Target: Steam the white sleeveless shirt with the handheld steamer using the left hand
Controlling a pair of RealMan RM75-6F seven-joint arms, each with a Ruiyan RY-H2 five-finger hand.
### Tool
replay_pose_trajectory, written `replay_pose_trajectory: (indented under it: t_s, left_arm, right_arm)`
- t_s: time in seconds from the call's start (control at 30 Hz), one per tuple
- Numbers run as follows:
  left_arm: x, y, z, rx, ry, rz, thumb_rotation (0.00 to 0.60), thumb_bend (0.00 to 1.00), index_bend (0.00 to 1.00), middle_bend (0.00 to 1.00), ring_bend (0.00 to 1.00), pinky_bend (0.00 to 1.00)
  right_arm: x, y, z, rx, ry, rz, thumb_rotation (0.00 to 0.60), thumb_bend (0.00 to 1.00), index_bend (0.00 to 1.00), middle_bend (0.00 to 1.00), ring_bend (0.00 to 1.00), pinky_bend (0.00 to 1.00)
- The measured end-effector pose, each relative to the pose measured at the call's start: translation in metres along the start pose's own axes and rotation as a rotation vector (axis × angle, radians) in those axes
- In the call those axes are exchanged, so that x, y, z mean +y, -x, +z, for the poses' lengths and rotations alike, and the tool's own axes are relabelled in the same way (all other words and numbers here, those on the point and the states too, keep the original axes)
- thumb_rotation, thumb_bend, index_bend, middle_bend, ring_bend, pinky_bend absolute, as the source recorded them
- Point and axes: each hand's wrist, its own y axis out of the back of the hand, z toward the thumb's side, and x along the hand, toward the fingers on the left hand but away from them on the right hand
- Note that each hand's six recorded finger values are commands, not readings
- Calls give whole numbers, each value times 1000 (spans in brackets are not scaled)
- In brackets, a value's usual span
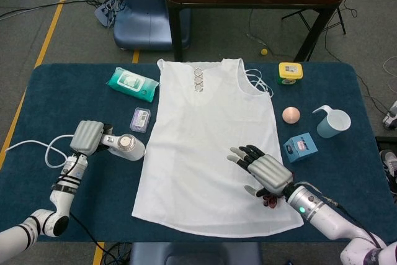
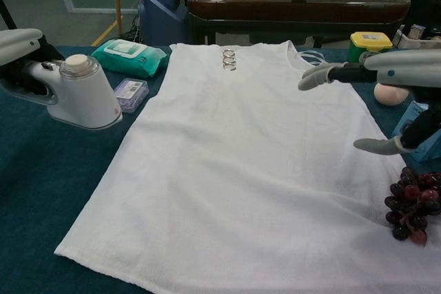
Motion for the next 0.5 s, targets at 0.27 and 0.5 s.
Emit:
replay_pose_trajectory:
  t_s: [0.27, 0.5]
  left_arm:
    - [-6, 11, -39, 94, -5, -8, 600, 226, 853, 797, 669, 632]
    - [-24, 10, -57, 145, -17, -21, 600, 226, 847, 787, 663, 627]
  right_arm:
    - [24, -38, -25, -86, -2, -103, 600, 256, 0, 0, 0, 0]
    - [26, -56, -30, -110, -6, -133, 600, 223, 0, 0, 0, 0]
